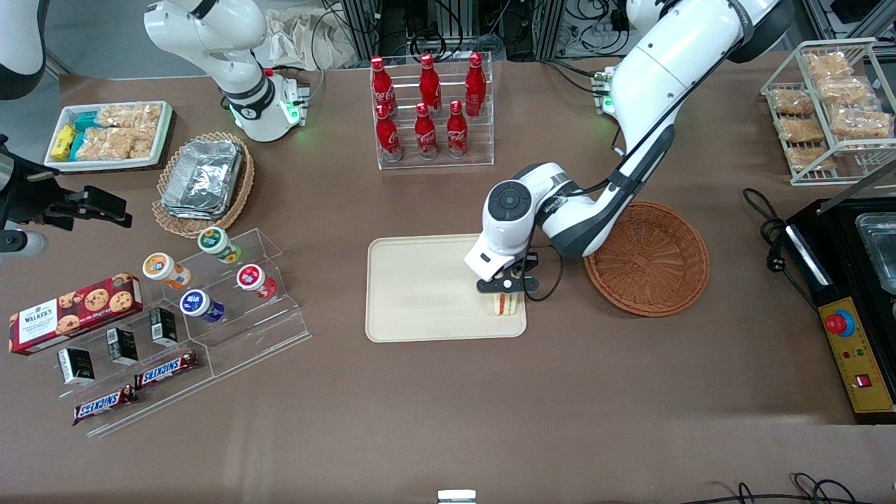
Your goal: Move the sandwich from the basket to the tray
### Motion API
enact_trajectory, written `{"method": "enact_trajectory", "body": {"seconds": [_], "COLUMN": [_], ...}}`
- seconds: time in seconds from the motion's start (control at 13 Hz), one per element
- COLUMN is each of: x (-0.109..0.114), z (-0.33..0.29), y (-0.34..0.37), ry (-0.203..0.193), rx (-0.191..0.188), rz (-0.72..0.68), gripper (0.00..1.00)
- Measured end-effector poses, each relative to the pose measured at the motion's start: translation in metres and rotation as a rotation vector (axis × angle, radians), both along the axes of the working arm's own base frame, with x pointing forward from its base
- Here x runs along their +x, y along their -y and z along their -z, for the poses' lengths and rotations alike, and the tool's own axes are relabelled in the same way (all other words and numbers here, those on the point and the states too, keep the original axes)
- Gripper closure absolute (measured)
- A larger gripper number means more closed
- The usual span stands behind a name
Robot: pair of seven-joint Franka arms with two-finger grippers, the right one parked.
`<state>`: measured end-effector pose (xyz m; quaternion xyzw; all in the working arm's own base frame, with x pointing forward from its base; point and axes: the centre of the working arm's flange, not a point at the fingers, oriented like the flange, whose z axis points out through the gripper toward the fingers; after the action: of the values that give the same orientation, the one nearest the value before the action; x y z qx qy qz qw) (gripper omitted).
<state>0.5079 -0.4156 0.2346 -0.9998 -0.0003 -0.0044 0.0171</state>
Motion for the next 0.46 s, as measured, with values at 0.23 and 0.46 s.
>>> {"method": "enact_trajectory", "body": {"seconds": [0.23,0.46], "x": [0.011,0.033], "z": [-0.014,-0.057], "y": [0.002,-0.009], "ry": [0.022,0.014], "rx": [-0.011,0.019], "rz": [-0.027,-0.099], "gripper": [0.17,0.00]}}
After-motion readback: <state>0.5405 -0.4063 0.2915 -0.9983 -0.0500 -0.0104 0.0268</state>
